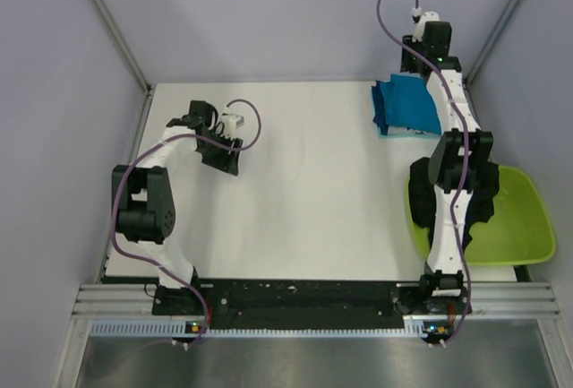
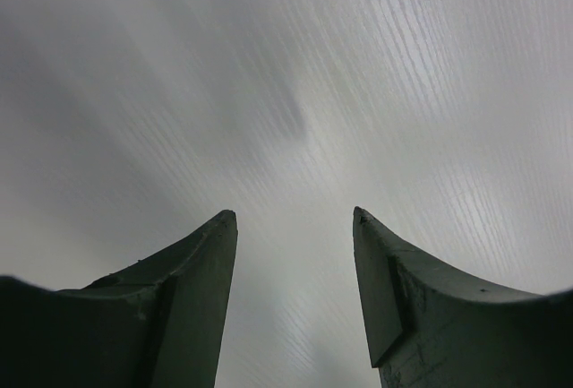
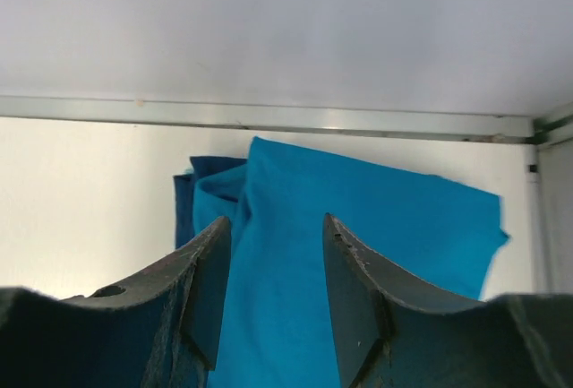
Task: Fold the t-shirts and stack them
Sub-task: Smooth out wrinkles on the folded tshirt
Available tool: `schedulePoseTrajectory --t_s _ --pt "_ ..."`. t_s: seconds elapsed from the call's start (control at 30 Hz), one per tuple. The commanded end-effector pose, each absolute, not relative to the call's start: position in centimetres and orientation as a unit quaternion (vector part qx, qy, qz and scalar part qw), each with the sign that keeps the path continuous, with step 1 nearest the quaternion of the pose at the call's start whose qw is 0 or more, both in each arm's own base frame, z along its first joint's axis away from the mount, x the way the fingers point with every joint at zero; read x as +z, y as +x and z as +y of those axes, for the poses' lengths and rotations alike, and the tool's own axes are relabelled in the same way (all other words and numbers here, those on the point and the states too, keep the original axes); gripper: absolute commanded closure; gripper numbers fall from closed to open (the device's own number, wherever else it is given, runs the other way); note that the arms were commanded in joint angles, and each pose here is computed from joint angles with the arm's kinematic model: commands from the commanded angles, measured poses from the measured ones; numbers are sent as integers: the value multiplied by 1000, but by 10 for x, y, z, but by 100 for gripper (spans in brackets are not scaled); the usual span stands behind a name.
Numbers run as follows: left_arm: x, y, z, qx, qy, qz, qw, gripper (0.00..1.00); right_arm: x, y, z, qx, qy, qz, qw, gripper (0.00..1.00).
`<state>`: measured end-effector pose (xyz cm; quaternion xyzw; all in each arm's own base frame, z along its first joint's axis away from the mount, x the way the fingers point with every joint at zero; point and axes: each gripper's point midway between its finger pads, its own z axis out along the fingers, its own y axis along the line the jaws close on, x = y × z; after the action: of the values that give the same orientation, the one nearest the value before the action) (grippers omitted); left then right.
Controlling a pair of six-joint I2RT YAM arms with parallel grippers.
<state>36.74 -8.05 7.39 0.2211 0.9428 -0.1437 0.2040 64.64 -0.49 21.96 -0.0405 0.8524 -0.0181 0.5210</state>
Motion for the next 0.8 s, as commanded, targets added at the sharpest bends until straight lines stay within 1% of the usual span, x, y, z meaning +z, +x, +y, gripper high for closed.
schedulePoseTrajectory --t_s 0.0,0.07,0.13,0.2,0.3,0.37,0.43,0.63,0.73,0.77 --pt "95 371 -84 -146 241 929 241 41 183 666 31 31 0 858 513 55" --pt "91 370 -85 -149 242 929 235 41 169 670 35 32 9 861 507 55" --pt "90 369 -86 -152 242 929 234 41 156 671 37 36 15 865 500 60" --pt "88 368 -86 -154 242 930 231 41 145 672 38 36 14 869 494 68" --pt "87 369 -86 -153 243 930 231 41 134 670 38 19 7 875 485 87" --pt "87 369 -86 -153 244 930 230 41 137 668 38 15 1 874 486 95" --pt "86 370 -86 -152 244 930 228 41 141 666 40 10 -7 873 488 99" --pt "87 370 -86 -154 243 930 227 41 153 661 51 18 -31 869 494 100" --pt "86 370 -86 -152 246 930 226 41 168 655 52 20 -31 865 500 100" --pt "86 370 -85 -151 248 930 227 41 173 651 59 38 -41 864 500 98"
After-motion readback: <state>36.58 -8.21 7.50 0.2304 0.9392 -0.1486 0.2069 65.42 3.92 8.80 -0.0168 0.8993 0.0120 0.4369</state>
